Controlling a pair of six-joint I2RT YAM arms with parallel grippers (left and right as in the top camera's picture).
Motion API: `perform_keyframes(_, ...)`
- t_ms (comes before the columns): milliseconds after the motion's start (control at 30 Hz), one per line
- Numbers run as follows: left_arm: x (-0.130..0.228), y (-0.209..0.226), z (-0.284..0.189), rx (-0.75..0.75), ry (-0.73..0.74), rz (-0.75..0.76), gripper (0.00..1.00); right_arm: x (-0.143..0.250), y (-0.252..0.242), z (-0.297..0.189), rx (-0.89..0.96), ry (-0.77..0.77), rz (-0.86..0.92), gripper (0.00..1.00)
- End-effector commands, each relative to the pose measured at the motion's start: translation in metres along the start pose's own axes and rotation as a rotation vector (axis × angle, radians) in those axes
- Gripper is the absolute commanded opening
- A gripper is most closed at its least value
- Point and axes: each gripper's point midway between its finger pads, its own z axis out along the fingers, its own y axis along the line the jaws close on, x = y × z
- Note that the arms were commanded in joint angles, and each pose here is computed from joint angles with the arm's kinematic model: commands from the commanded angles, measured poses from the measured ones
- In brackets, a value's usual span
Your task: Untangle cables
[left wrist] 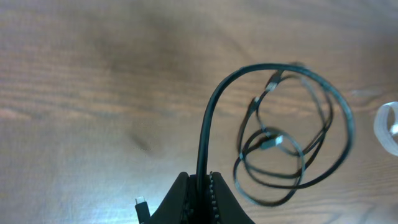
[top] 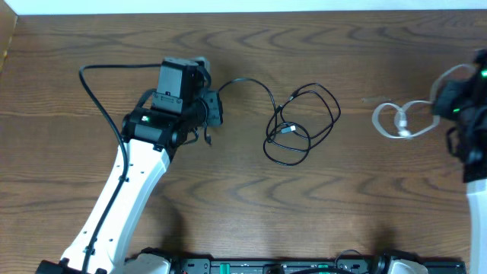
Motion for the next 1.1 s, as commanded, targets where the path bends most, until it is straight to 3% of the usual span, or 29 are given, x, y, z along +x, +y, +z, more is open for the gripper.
perform_keyframes(0, 0.015, 0.007, 0.005, -0.022, 0.031, 0.016, 0.07, -0.038, -0.034, -0.022, 0.106, -0.094, 0.044, 0.01)
perform_keyframes(267, 0.027, 0.013, 0.012, -0.032, 0.06, 0.015, 0.07, -0.078, -0.085, -0.048, 0.311, -0.112, 0.016, 0.01)
perform_keyframes(500, 0.027, 0.013, 0.012, -0.032, 0.061, 0.015, 0.08, -0.088, -0.127, -0.048, 0.477, -0.082, 0.056, 0.01)
perform_keyframes(700, 0.027, 0.013, 0.012, -0.031, 0.061, 0.014, 0.07, -0.08, -0.173, -0.054, 0.652, -0.067, 0.15, 0.01)
perform_keyframes(1067, 0.026, 0.012, 0.012, -0.031, 0.056, 0.014, 0.08, -0.046, -0.227, -0.069, 0.783, -0.004, 0.343, 0.01)
